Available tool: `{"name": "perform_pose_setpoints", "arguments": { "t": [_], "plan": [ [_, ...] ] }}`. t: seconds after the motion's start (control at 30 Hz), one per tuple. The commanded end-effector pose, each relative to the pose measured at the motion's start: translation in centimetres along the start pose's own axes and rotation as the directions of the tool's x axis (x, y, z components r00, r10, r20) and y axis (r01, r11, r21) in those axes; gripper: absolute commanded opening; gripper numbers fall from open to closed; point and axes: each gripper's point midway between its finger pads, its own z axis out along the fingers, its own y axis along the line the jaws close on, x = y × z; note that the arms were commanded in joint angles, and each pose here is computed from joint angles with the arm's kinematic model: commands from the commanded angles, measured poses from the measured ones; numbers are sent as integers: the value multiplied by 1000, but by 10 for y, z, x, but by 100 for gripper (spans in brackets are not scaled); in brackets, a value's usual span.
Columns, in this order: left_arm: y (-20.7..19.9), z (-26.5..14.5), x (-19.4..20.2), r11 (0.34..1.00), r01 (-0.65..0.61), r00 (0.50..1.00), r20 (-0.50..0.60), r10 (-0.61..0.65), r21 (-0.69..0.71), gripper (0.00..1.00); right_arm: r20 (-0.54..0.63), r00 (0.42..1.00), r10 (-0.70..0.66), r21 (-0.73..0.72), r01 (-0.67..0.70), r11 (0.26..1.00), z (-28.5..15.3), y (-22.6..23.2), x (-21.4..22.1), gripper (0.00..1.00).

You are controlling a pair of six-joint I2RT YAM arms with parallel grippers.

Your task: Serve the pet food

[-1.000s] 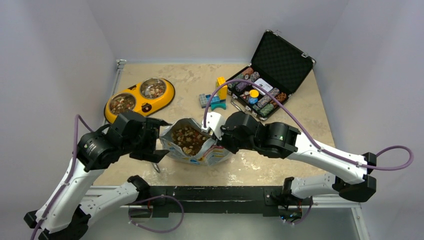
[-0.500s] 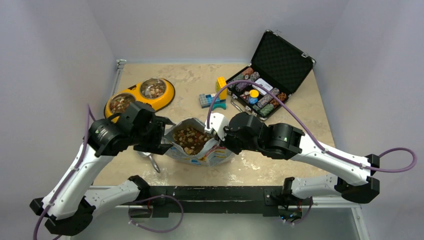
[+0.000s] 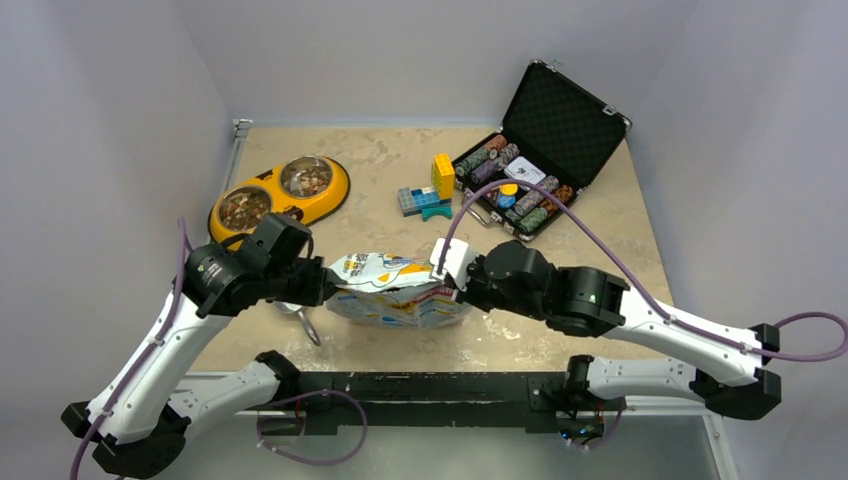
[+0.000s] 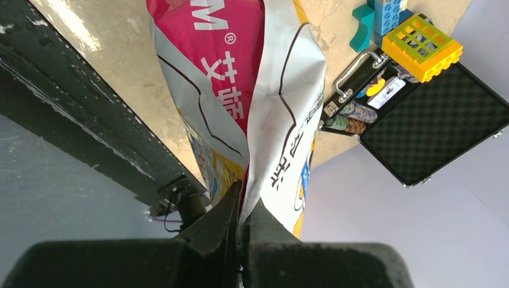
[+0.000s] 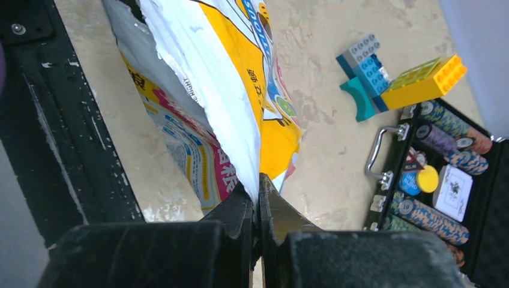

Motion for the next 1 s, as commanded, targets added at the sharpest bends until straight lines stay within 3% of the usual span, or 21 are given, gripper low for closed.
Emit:
{"name": "perform_pose_setpoints", "arguments": {
  "t": [0.0, 0.1, 0.13, 0.2, 0.27, 0.47, 0.7, 0.77, 0.87, 0.97],
  "plan": [
    [-5, -16, -41, 997, 51, 986, 154, -60, 64, 0, -72, 987, -145, 140, 154, 978, -23, -33, 38, 0],
    [-11, -14, -21, 997, 64, 996, 53, -66, 38, 0, -23, 988, -154, 17, 155, 988, -28, -16, 18, 0],
    [-12, -14, -14, 997, 66, 998, 18, -66, 27, 0, 3, 990, -141, -54, 141, 989, -29, -5, 4, 15],
    [-15, -15, -3, 998, 55, 998, -32, -55, 13, 0, 55, 992, -111, -179, 119, 977, -26, 16, -28, 56],
    [-15, -19, 7, 999, 40, 996, -80, -40, 1, 0, 82, 990, -117, -221, 133, 966, -14, 29, -57, 69],
    [-11, -24, 11, 998, 55, 992, -113, -55, -4, 0, 118, 972, -205, -279, 231, 932, 28, 56, -118, 74],
    [-20, -31, 7, 996, 79, 991, -108, -73, 49, 0, 124, 962, -242, -383, 272, 883, 34, 101, -109, 76],
    [-20, -32, 8, 995, 82, 991, -114, -76, 50, 0, 100, 966, -239, -319, 259, 912, 44, 94, -106, 77],
    [-20, -33, 11, 996, 79, 989, -132, -72, 50, 0, -22, 959, -283, -39, 282, 959, 66, 53, -93, 77],
    [-18, -32, 8, 995, 86, 989, -123, -79, 50, 0, 69, 962, -263, -93, 269, 959, 49, 59, -103, 78]
  ]
}}
